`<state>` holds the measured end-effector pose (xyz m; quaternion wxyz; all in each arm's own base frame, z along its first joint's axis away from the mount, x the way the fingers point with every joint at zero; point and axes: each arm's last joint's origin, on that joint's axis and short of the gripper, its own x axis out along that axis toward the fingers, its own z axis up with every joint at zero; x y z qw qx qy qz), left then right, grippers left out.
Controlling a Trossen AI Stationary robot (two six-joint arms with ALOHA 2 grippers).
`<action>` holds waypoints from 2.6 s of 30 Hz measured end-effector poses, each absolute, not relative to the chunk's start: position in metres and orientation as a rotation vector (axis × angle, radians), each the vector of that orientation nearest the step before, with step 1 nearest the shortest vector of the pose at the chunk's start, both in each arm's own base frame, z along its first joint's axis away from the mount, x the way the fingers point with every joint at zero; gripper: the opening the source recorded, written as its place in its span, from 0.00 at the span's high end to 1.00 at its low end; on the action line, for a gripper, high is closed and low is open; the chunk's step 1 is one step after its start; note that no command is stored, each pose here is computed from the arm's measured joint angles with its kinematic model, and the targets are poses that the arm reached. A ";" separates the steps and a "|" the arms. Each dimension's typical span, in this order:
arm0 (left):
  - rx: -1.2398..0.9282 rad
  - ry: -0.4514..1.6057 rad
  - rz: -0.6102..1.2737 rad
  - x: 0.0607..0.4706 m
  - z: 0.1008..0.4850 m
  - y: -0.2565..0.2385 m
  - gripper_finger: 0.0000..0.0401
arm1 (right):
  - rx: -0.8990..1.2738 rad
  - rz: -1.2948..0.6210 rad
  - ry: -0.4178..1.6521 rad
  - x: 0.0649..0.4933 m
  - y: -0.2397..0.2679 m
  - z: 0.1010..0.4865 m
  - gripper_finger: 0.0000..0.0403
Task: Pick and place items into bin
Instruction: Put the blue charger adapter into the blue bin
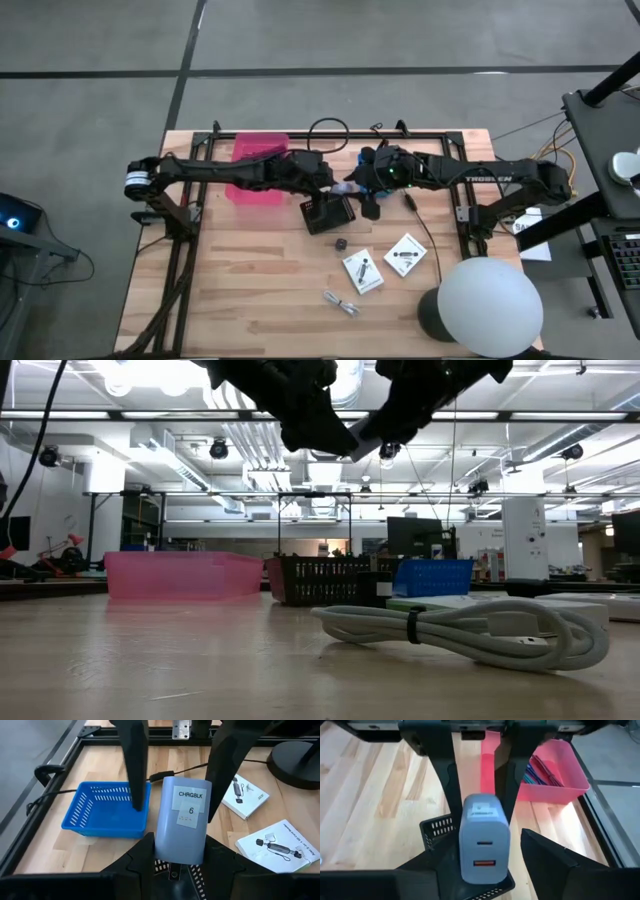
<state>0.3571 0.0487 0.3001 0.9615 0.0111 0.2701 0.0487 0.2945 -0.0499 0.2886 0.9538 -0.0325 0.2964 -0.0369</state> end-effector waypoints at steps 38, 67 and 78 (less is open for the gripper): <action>0.019 0.712 0.243 0.337 0.295 0.065 0.60 | -0.016 -0.331 0.790 0.274 -0.086 0.276 0.74; -0.046 0.760 0.300 0.325 0.297 0.064 0.48 | 0.225 -0.532 1.031 0.249 -0.149 0.201 0.74; -0.091 0.761 0.322 0.325 0.295 0.064 0.48 | 0.242 -0.542 1.129 0.255 -0.155 0.175 0.66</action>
